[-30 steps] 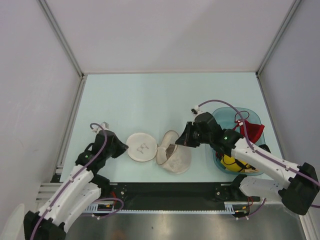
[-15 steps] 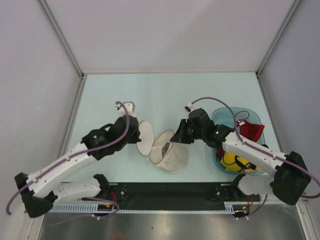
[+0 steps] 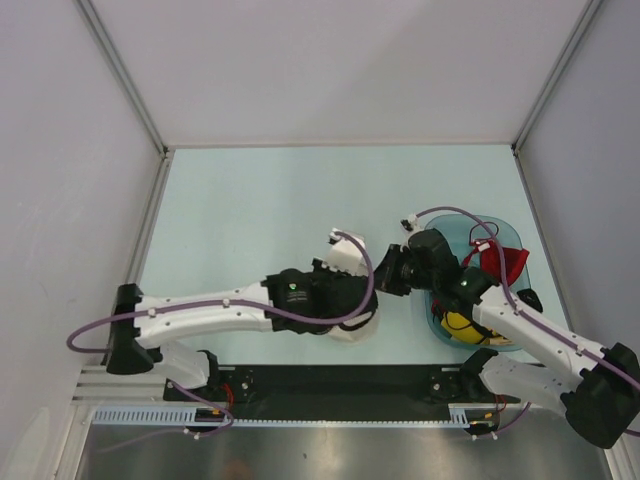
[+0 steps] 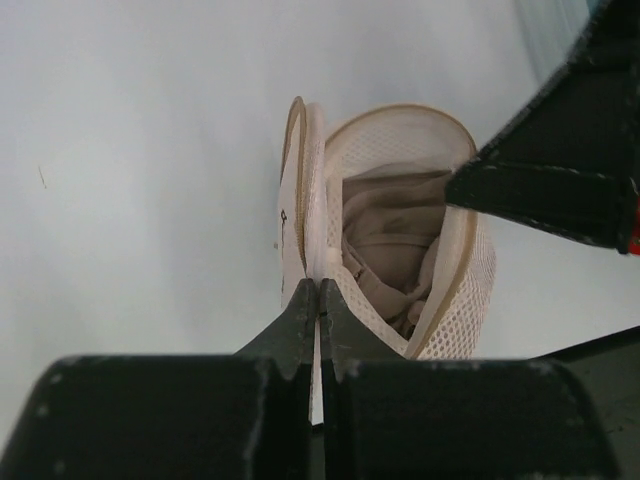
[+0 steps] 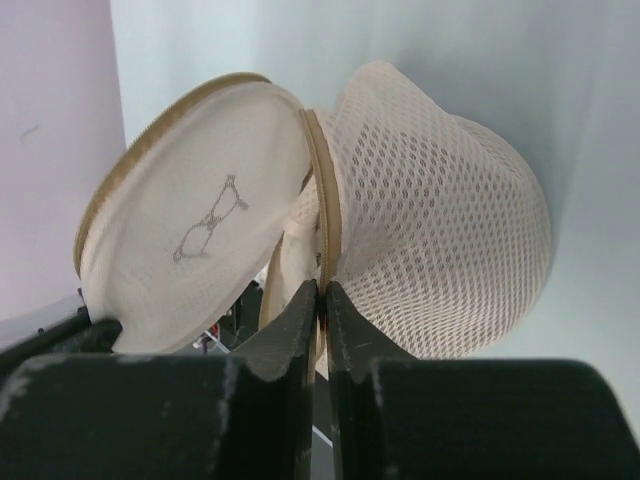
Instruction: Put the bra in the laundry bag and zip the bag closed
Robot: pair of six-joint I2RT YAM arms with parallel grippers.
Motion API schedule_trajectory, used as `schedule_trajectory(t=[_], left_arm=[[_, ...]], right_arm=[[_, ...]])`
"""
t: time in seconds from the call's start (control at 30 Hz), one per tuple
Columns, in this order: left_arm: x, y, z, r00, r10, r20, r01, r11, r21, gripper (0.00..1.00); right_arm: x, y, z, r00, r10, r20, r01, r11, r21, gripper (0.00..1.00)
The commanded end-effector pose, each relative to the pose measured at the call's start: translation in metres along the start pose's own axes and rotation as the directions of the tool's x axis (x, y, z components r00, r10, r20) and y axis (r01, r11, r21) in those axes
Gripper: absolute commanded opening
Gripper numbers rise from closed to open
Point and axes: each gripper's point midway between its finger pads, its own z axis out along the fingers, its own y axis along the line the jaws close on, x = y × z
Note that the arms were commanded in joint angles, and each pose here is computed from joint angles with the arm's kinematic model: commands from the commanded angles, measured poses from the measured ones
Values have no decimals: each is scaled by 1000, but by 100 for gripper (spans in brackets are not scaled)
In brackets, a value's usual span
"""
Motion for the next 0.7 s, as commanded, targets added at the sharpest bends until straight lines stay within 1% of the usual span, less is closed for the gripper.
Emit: schedule_trajectory(t=[0.0, 0.07, 0.1, 0.13, 0.17, 0.2, 0.27, 0.33, 0.37, 0.4, 0.47, 0.5, 0.53, 0.57, 0.6, 0.63, 0.67], left_arm=[[-4, -26, 1, 999, 42, 29, -41, 999, -24, 0], [-1, -42, 1, 998, 54, 17, -54, 999, 6, 0], [5, -51, 5, 996, 90, 6, -90, 996, 19, 0], [6, -59, 5, 995, 100, 3, -100, 994, 46, 0], [10, -75, 5, 996, 92, -12, -90, 990, 109, 0], [12, -82, 5, 993, 115, -18, -111, 984, 143, 0], [15, -101, 4, 994, 106, -28, -97, 968, 231, 0], [18, -109, 3, 991, 132, -32, -118, 955, 271, 1], [16, -113, 3, 991, 131, -27, -117, 950, 289, 7], [18, -116, 1, 988, 151, -32, -134, 941, 311, 21], [15, -120, 0, 988, 151, -19, -135, 929, 344, 36], [17, -124, -3, 986, 165, -27, -142, 914, 380, 51], [12, -120, -5, 988, 150, -28, -126, 907, 403, 56], [5, -124, -9, 991, 130, -22, -107, 889, 444, 59], [4, -127, -16, 990, 135, -24, -105, 859, 500, 63], [-11, -121, -25, 996, 86, -2, -72, 839, 540, 65], [-18, -117, -29, 998, 69, 4, -59, 822, 566, 67]], right_arm=[[-5, -6, -8, 999, 30, 33, -30, 1000, 3, 17], [-10, -13, -15, 997, 43, 59, -44, 999, 19, 20], [-7, -19, -16, 997, 49, 58, -50, 998, 28, 20], [-8, -22, -21, 996, 54, 65, -56, 998, 33, 21], [-10, -28, -24, 995, 65, 77, -69, 996, 52, 23], [-9, -34, -26, 994, 65, 82, -70, 995, 66, 24], [-7, -47, -34, 993, 69, 95, -80, 991, 110, 25], [-4, -58, -41, 992, 72, 99, -87, 985, 149, 27], [-5, -59, -46, 991, 71, 111, -87, 985, 146, 27], [-2, -63, -49, 991, 77, 105, -94, 982, 164, 28], [-1, -61, -56, 991, 72, 114, -90, 983, 159, 29], [3, -64, -59, 992, 75, 101, -91, 981, 171, 30], [6, -63, -61, 993, 75, 91, -90, 982, 167, 31], [7, -61, -64, 993, 74, 90, -88, 983, 158, 31], [14, -64, -66, 995, 76, 68, -87, 982, 170, 32], [17, -62, -68, 996, 67, 55, -75, 984, 162, 35], [21, -60, -70, 998, 54, 42, -60, 986, 154, 37]])
